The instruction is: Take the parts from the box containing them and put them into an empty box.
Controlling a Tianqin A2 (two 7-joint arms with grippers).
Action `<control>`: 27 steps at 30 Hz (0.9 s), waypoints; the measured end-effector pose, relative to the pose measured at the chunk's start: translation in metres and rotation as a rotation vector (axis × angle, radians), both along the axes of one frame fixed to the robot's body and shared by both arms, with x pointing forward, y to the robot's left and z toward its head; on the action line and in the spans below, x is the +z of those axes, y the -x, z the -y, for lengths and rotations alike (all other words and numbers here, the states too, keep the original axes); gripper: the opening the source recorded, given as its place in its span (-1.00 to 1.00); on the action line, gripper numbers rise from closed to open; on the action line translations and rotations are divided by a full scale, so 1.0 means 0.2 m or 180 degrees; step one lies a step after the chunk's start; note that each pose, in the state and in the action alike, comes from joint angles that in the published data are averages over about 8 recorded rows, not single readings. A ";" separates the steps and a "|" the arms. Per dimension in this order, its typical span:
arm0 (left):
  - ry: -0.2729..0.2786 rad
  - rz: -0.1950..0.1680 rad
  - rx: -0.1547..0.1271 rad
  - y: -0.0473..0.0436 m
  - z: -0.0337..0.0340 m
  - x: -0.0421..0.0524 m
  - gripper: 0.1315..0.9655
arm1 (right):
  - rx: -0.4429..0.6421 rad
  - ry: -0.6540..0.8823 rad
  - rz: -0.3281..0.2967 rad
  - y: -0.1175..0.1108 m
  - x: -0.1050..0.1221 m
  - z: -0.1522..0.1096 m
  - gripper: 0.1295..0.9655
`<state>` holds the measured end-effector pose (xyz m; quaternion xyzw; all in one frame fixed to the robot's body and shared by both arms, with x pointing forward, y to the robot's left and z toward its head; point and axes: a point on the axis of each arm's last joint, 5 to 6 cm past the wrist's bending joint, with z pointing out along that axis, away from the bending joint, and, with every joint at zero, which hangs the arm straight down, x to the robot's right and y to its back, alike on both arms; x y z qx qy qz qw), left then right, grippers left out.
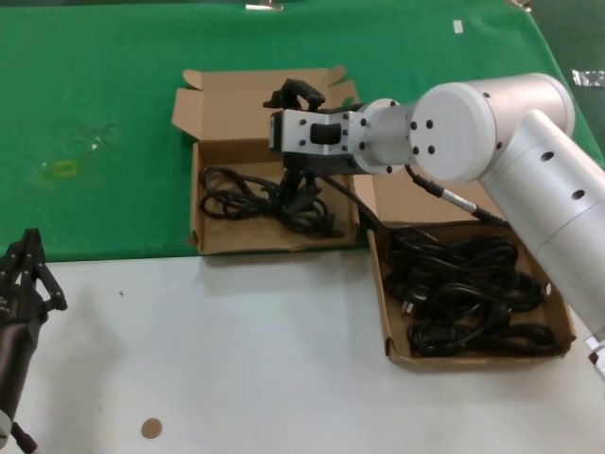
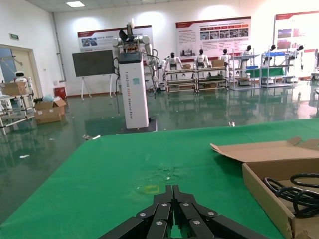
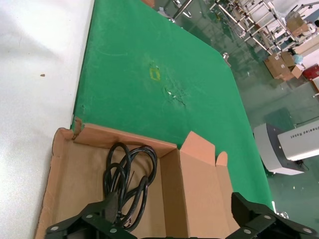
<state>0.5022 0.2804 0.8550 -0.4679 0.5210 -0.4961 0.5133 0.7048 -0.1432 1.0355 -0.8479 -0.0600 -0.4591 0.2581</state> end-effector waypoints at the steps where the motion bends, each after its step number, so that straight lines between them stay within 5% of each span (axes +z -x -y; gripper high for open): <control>1: 0.0000 0.0000 0.0000 0.000 0.000 0.000 -0.94 | 0.0000 -0.0001 0.0000 0.00 0.00 0.00 0.44; 16: 0.0000 0.0000 0.0000 0.000 0.000 0.000 -0.78 | 0.0014 -0.0497 0.0000 0.06 -0.13 0.03 0.86; 27: 0.0000 0.0000 0.0000 0.000 0.000 0.000 -0.45 | -0.0087 -0.1175 0.0015 0.17 -0.30 0.08 0.99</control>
